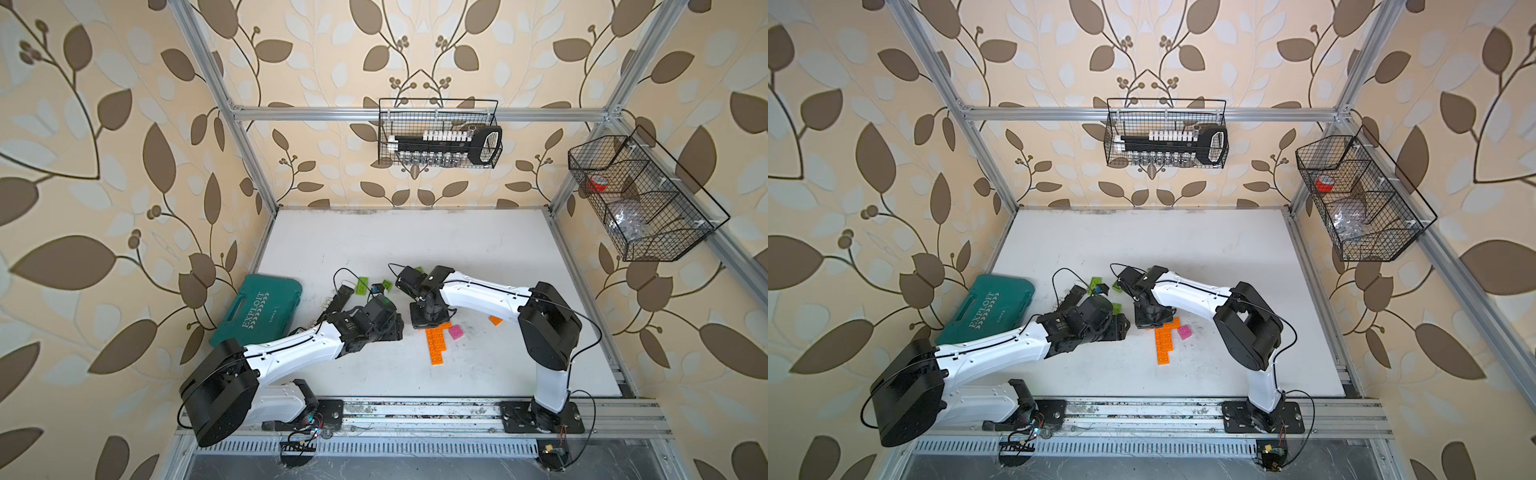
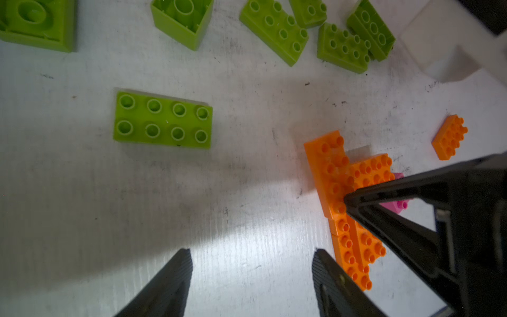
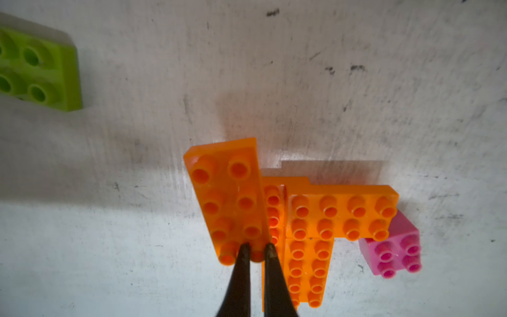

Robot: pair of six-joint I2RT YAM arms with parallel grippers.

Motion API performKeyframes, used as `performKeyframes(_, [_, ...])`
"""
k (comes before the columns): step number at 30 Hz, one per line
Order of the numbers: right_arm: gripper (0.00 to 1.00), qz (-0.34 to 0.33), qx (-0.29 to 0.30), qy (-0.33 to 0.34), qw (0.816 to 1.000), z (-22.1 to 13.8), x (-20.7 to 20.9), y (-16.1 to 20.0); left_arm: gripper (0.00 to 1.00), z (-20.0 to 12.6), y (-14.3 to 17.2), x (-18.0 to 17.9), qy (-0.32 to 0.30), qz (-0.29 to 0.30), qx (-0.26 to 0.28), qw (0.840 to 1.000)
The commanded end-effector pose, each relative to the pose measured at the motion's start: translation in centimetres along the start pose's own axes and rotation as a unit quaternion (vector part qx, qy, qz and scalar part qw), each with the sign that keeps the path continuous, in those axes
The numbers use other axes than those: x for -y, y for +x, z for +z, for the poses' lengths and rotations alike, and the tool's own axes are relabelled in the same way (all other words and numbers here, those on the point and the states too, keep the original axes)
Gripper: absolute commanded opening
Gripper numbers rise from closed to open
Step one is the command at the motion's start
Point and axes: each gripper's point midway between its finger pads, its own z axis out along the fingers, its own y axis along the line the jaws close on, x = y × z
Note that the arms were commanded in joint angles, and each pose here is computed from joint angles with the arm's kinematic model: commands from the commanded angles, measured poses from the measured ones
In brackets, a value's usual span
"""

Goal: Assemble a small pinwheel with lego
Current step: Pick up the lego brick from the center of the board, then assemble the lego brick with the lego brick.

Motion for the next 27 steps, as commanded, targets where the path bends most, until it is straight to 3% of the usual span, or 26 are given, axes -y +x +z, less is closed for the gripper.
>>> performKeyframes(1, [0.05, 0.01, -0.013, 0.024, 1.0, 1.1, 1.2, 0.6, 0.72, -0.3, -0.6, 0.0, -0.007, 0.01, 0.013, 1.0])
performKeyframes(27, [0.03, 0.036, -0.036, 0.035, 0.998, 3.5, 2.7, 0.8, 0.71, 0.0, -0.7, 0.0, -0.016, 0.016, 0.01, 1.0])
